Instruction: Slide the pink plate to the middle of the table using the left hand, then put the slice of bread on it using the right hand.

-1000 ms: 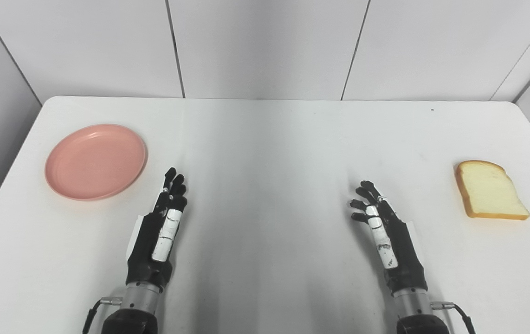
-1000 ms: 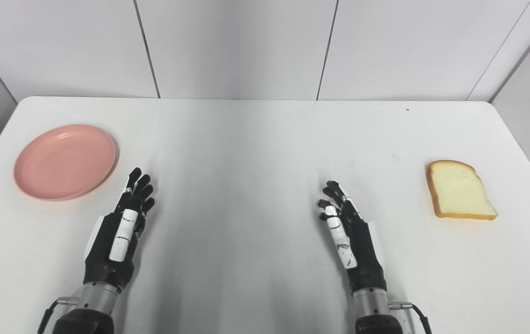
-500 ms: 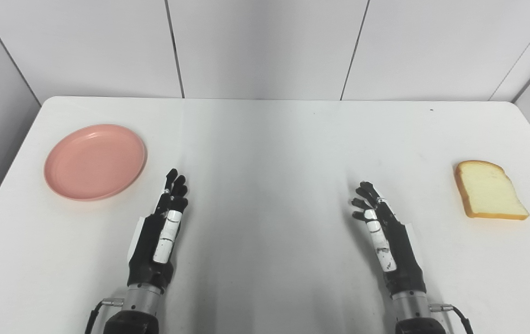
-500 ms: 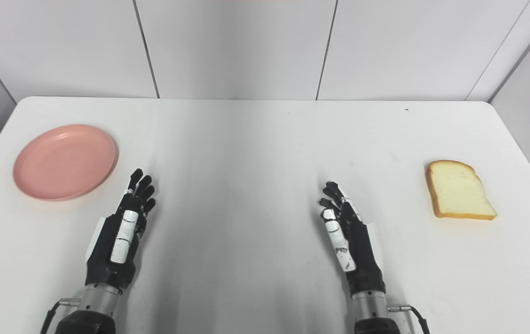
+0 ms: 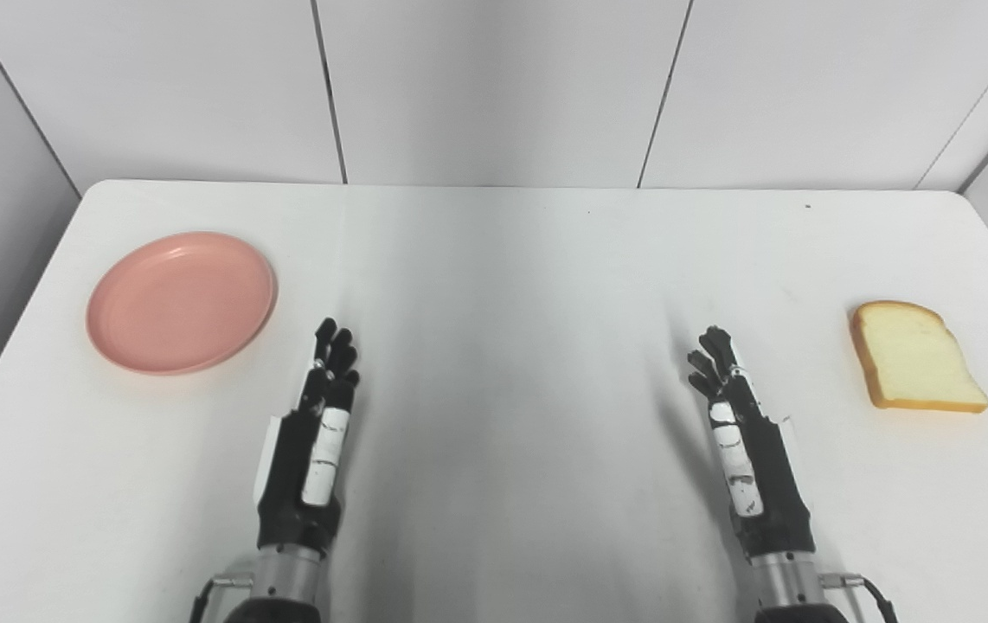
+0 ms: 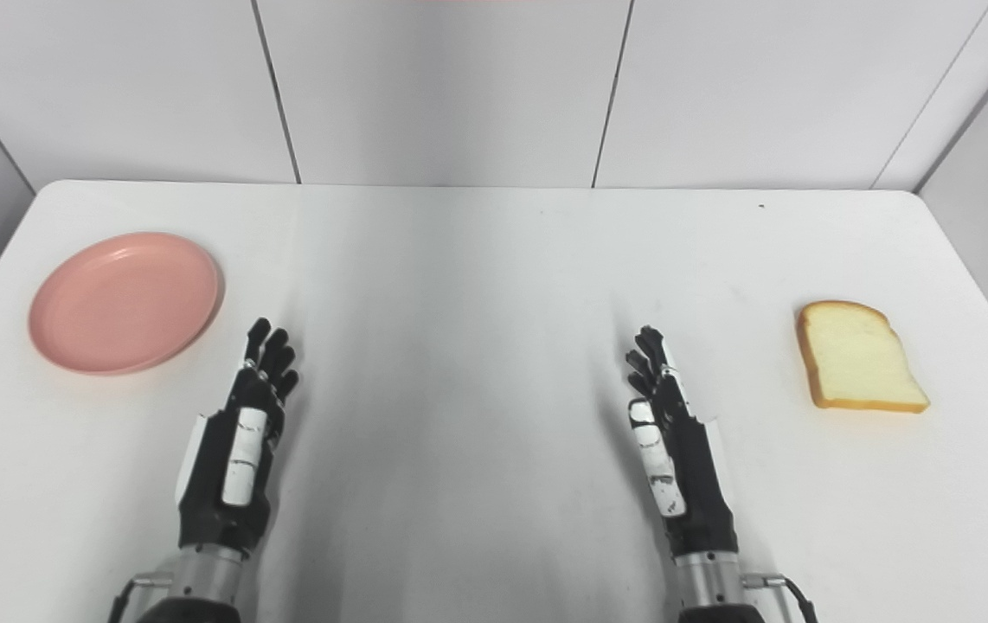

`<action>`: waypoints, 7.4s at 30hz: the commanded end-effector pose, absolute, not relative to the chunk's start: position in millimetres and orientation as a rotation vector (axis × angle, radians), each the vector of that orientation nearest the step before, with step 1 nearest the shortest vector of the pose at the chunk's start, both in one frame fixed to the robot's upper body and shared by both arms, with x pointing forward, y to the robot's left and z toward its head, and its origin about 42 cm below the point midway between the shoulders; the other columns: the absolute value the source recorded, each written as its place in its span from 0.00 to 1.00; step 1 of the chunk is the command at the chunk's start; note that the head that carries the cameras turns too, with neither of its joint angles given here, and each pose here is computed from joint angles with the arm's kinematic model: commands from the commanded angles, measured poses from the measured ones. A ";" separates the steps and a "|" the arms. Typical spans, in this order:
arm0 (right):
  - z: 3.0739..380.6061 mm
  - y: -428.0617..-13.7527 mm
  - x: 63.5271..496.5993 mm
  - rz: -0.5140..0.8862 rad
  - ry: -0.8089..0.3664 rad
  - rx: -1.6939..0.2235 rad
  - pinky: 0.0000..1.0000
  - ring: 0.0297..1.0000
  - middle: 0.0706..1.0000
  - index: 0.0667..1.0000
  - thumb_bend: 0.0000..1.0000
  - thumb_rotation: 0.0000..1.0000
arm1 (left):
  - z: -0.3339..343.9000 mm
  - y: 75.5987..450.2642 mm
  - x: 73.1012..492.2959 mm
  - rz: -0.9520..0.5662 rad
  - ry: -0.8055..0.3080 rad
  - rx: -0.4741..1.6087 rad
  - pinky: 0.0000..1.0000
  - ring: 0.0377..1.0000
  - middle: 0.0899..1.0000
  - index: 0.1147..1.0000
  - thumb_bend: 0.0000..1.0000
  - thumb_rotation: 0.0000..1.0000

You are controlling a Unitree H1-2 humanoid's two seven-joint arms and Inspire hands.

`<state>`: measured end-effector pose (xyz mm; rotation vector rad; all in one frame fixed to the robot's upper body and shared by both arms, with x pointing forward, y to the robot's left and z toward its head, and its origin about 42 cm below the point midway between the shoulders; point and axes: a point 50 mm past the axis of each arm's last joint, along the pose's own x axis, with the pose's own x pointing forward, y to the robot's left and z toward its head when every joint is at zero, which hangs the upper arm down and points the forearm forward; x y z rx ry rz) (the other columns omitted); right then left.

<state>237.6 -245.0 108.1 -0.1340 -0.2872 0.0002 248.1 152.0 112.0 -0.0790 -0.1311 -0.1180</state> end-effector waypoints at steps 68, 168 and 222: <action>82.8 -254.8 236.3 -0.007 -0.236 -0.139 0.86 0.86 0.85 0.85 0.69 1.00 | 262.4 436.0 441.5 0.367 -0.403 -0.095 0.79 0.84 0.83 0.82 0.89 0.91; 106.8 -187.8 238.4 0.019 -0.249 -0.179 0.70 0.75 0.76 0.84 0.62 1.00 | 103.8 119.3 399.6 -0.124 0.026 -0.381 0.85 0.84 0.82 0.81 0.83 0.79; 194.4 -303.3 350.9 -0.746 0.057 -0.891 1.00 1.00 1.00 1.00 0.94 0.50 | 94.7 120.9 398.3 -0.210 0.059 -0.371 0.86 0.85 0.82 0.84 0.76 0.83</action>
